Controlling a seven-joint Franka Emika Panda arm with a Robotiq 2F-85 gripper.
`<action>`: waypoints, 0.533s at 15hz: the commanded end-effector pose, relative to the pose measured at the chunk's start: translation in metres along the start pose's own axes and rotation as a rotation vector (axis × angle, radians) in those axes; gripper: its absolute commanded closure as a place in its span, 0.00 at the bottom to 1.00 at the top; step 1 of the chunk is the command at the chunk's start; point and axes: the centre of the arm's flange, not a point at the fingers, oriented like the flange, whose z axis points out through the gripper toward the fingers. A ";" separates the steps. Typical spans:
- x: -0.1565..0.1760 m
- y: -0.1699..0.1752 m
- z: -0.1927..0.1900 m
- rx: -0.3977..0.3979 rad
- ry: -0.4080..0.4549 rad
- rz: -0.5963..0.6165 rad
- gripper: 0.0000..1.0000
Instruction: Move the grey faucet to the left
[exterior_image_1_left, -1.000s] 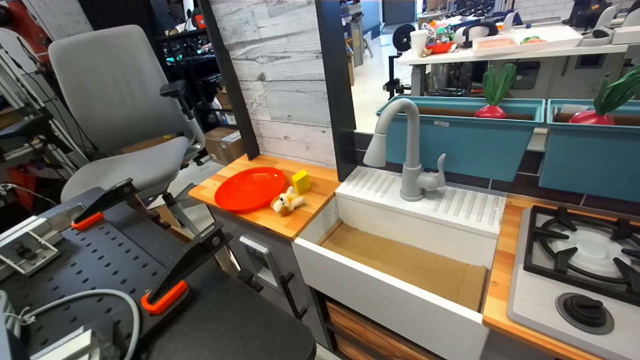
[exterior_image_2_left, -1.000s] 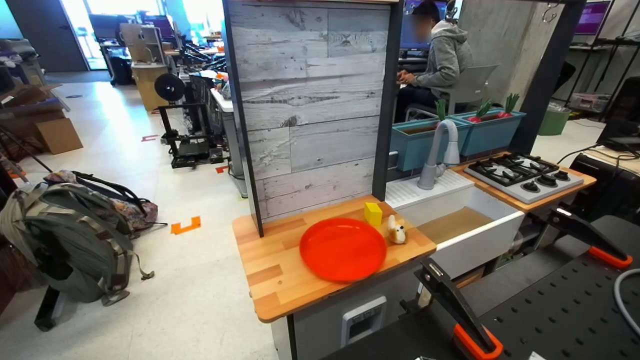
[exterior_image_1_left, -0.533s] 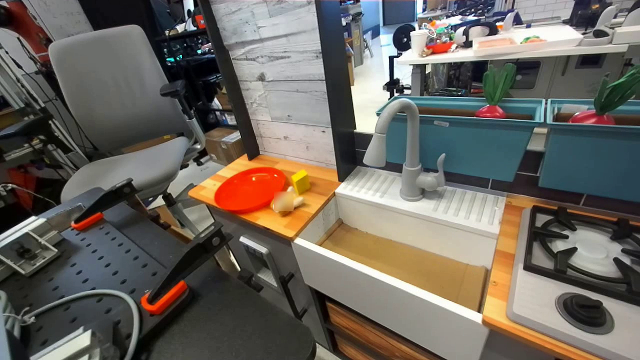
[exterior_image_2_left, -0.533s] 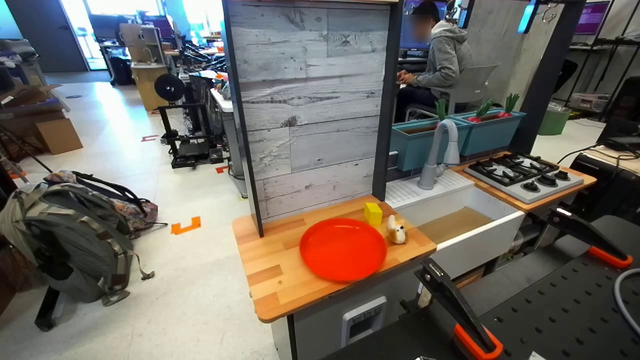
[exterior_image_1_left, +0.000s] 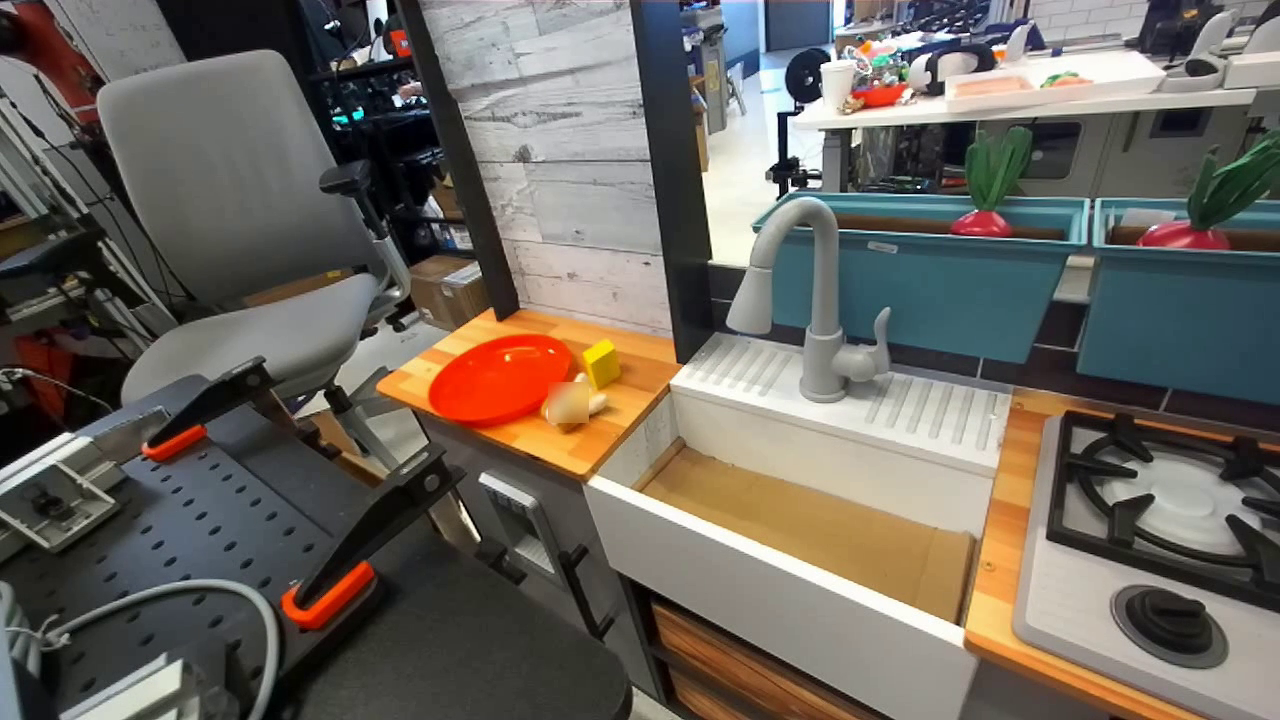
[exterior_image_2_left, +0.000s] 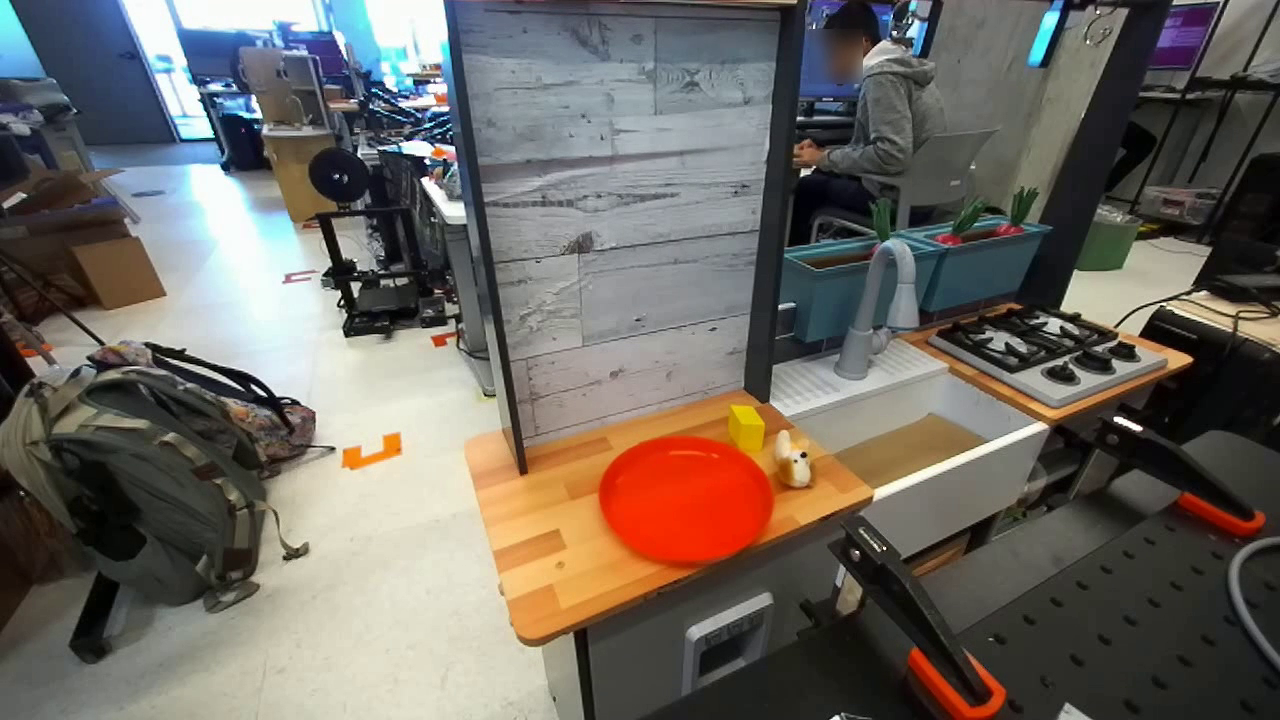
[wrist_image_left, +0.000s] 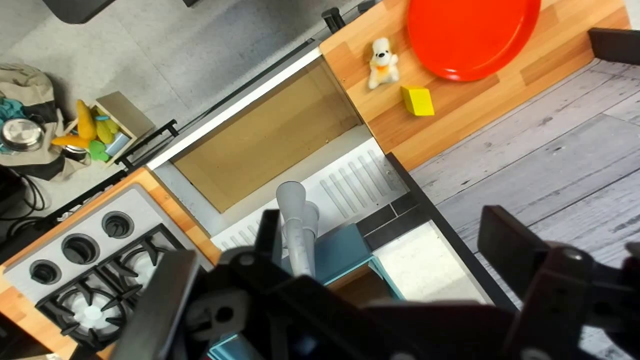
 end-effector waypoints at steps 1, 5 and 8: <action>0.026 0.002 0.030 -0.020 0.022 -0.012 0.00; 0.063 0.015 0.081 -0.040 -0.012 -0.026 0.00; 0.091 0.027 0.121 -0.059 -0.057 -0.032 0.00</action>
